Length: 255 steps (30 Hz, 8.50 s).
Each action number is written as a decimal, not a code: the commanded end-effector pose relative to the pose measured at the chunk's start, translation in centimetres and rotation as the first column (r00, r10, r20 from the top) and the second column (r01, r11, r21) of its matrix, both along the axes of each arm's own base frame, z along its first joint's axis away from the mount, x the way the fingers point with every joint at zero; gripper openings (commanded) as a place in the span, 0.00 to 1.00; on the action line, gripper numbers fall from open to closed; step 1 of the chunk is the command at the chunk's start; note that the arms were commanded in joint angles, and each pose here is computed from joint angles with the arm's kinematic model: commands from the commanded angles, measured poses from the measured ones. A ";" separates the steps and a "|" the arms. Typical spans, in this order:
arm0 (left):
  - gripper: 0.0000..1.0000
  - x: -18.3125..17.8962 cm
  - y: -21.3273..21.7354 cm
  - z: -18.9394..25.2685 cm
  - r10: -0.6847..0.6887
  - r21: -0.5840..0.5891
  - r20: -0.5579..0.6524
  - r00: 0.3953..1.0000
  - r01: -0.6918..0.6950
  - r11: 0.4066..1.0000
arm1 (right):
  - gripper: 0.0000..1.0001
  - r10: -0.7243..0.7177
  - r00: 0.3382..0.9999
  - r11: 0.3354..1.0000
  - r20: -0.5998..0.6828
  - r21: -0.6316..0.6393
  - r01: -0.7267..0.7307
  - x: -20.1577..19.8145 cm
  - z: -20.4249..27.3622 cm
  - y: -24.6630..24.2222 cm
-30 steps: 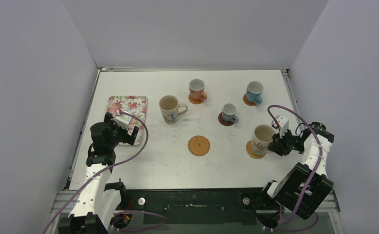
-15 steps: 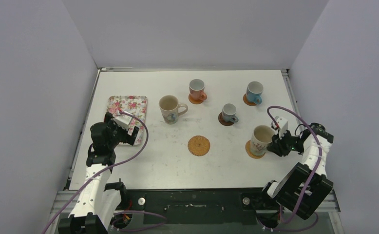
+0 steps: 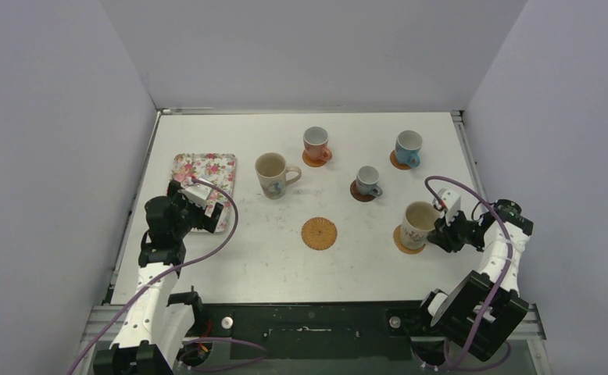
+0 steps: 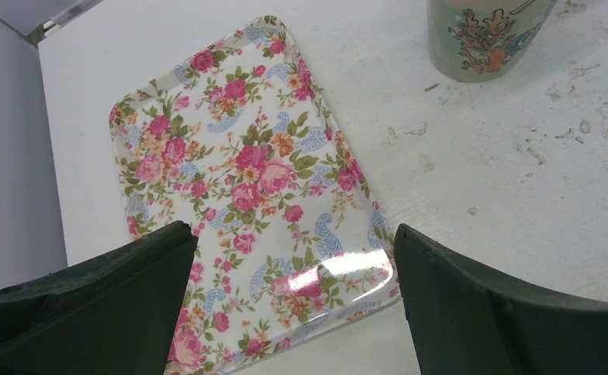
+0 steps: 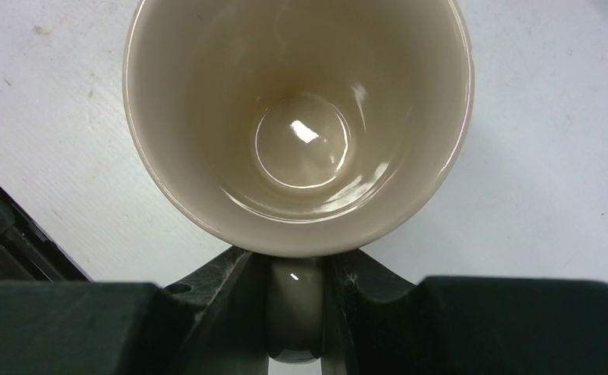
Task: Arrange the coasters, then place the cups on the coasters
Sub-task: Place the cup on the coaster, then pick up the cup from the tray, then place the cup on the coaster.
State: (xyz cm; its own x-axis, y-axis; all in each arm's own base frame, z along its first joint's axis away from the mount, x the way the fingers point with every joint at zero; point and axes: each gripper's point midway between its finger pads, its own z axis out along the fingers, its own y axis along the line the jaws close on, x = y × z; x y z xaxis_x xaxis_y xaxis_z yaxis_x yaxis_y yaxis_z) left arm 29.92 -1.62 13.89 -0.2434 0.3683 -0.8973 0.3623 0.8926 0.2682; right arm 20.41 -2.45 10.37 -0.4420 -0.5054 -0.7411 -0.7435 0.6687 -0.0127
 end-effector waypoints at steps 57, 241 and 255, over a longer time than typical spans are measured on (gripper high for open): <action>0.97 0.3 -0.2 1.1 -0.015 0.008 0.049 0.999 0.014 1.000 | 1.00 0.187 0.975 0.982 0.121 -0.023 -0.185 5.3 12.8 5.3; 0.97 0.0 -0.9 1.3 -0.062 0.015 0.068 0.996 0.061 0.998 | 0.00 0.533 0.805 0.831 0.261 0.021 -0.556 5.6 5.2 26.5; 0.97 0.0 -0.9 1.2 -0.063 0.014 0.067 0.996 0.062 0.998 | 0.00 0.541 0.811 0.826 0.222 0.038 -0.562 5.9 3.7 26.5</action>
